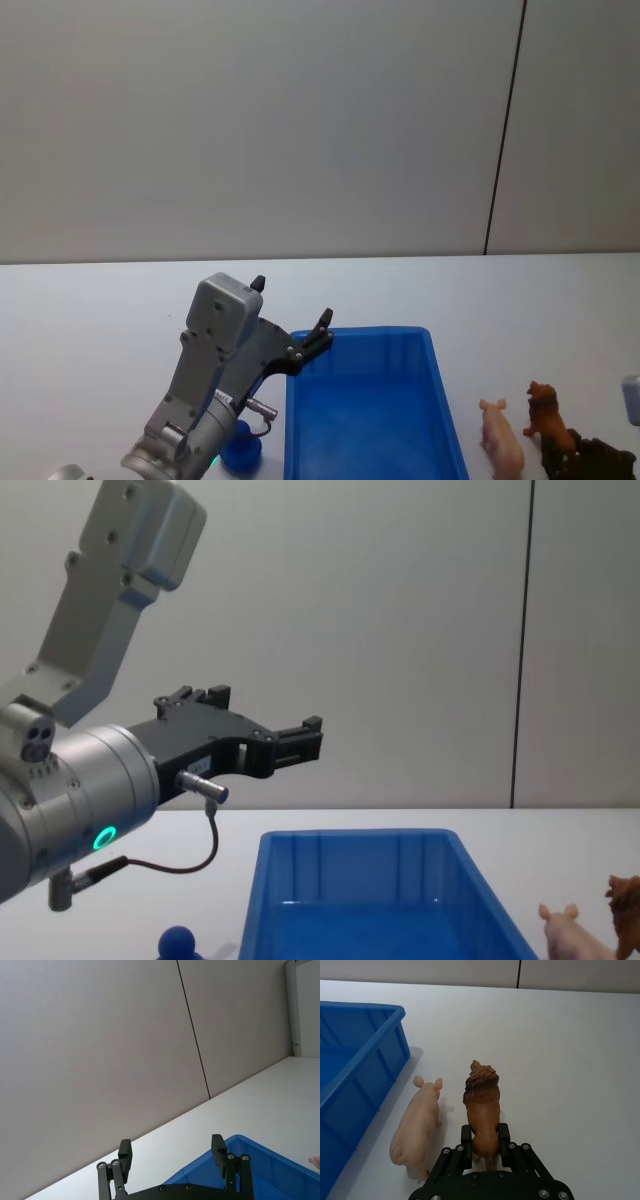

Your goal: Pick up the two dolls from the table and place them into the box.

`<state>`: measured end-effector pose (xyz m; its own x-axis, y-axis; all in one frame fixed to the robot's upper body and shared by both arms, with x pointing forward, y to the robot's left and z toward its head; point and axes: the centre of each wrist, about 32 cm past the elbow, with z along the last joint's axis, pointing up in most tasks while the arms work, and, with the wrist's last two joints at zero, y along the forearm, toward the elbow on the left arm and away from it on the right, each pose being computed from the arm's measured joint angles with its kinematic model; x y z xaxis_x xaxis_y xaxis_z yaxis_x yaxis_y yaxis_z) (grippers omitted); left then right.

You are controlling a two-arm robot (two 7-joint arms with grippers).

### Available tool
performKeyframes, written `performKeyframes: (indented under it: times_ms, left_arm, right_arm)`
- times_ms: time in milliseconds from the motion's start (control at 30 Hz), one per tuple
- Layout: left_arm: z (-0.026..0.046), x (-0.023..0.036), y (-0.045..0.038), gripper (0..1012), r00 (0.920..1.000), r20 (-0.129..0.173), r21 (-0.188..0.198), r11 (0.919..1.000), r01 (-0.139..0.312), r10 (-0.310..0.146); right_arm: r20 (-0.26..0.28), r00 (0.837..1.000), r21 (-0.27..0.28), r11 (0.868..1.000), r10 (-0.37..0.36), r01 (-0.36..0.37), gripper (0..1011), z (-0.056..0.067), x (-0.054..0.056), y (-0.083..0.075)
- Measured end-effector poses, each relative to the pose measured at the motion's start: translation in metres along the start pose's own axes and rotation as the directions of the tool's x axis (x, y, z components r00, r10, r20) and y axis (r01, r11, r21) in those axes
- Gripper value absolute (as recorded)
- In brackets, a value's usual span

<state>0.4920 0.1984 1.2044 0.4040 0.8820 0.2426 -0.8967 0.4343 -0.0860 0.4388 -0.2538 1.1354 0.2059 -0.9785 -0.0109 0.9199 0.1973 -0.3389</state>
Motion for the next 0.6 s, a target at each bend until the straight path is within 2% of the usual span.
performKeyframes:
  times_ms: [300, 600]
  left_arm:
    - [0.0, 0.0, 0.0, 1001, 1.0, 0.0, 0.0, 1.0, 0.0, 0.0]
    - [0.0, 0.0, 0.0, 1001, 1.0, 0.0, 0.0, 1.0, 0.0, 0.0]
  right_arm:
    - [0.013, 1.0, 0.048, 0.999, 0.015, -0.015, 290, 0.007, -0.003, -0.001]
    - [0.04, 0.997, 0.152, 0.986, 0.066, -0.071, 290, 0.029, -0.01, -0.002]
